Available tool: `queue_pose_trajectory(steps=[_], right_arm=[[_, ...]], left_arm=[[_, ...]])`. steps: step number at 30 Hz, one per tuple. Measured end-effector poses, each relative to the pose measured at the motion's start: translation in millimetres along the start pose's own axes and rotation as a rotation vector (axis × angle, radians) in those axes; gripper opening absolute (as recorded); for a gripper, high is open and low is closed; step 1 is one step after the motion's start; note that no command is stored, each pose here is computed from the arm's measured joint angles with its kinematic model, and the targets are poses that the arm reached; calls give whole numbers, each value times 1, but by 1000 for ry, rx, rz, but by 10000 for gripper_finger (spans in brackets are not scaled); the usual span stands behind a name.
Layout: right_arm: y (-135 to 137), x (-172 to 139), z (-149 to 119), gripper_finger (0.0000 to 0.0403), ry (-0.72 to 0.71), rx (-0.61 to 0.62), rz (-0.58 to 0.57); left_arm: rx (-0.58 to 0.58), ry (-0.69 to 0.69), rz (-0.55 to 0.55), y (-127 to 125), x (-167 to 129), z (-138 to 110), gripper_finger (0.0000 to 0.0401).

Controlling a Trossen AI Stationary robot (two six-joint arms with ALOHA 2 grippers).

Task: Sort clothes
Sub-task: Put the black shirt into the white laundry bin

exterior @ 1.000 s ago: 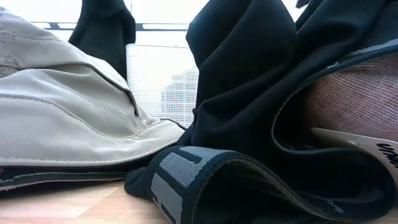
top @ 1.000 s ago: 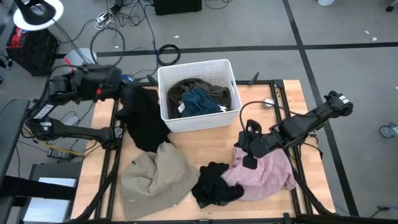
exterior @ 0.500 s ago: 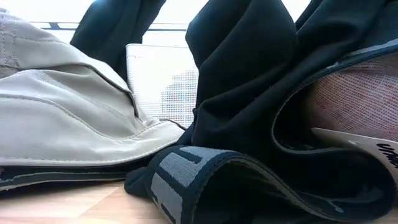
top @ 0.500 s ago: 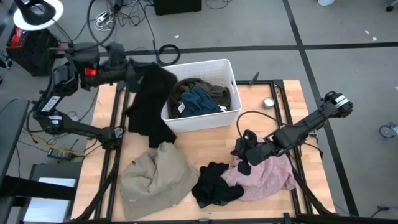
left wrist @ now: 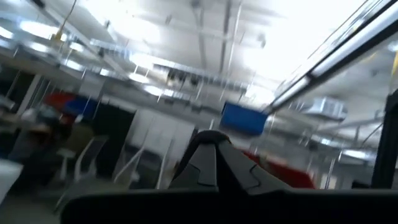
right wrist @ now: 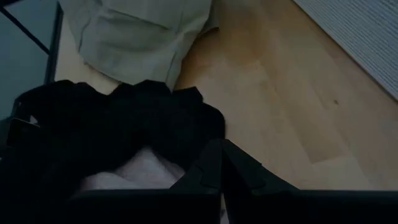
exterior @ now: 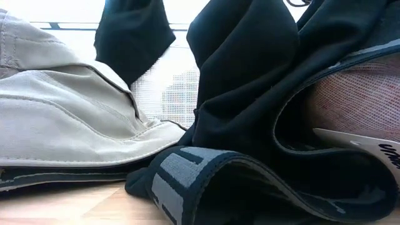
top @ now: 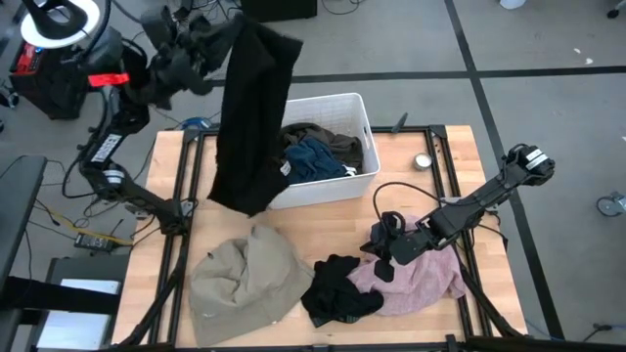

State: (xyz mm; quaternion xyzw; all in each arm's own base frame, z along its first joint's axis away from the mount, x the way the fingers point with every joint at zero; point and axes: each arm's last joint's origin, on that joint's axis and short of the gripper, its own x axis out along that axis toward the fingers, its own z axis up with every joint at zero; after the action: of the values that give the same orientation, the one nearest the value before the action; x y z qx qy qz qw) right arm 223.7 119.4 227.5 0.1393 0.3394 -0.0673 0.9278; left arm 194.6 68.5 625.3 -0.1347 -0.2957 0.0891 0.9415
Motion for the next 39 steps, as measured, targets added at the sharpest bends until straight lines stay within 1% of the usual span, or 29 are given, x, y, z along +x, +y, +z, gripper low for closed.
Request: queue_pose_trajectory(steps=[3, 7, 9, 11, 13, 15, 21, 27, 29, 31, 34, 37, 39], right_arm=[[0, 0, 0, 0, -1, -15, 0], [1, -1, -1, 0, 0, -34, 7], [3, -1, -2, 0, 0, -39, 12], [4, -2, -3, 0, 1, -45, 20], [6, -3, -4, 0, -1, -48, 28], [8, -4, -5, 0, 0, -53, 37], [13, -7, -7, 0, -4, -52, 62], [15, -8, -9, 0, -1, -42, 68], [15, -8, -9, 0, -2, -42, 68], [15, -8, -9, 0, -2, -42, 68], [14, -7, -8, 0, -4, -37, 65], [13, -6, -7, 0, -7, -25, 62], [12, -6, -6, 0, -10, -13, 59]], left_arm=[[-10, -63, -51, 4, 19, 0, 0], [-90, -136, -142, 14, 44, -5, 0], [-129, -183, -184, 21, 51, -10, 0], [-156, -151, -198, 30, 55, -15, 0], [-173, -31, -175, 40, 56, -22, 0], [-188, 132, -108, 48, 54, -35, 0], [-140, 634, 163, 69, 33, -80, 0], [-8, 1027, 508, 85, 0, -113, 0], [21, 1142, 583, 89, -6, -124, 0], [25, 1230, 605, 93, -8, -137, 0], [25, 1329, 570, 98, -7, -157, 6], [30, 1369, 539, 105, -5, -179, 14], [20, 1365, 548, 112, -3, -194, 22]])
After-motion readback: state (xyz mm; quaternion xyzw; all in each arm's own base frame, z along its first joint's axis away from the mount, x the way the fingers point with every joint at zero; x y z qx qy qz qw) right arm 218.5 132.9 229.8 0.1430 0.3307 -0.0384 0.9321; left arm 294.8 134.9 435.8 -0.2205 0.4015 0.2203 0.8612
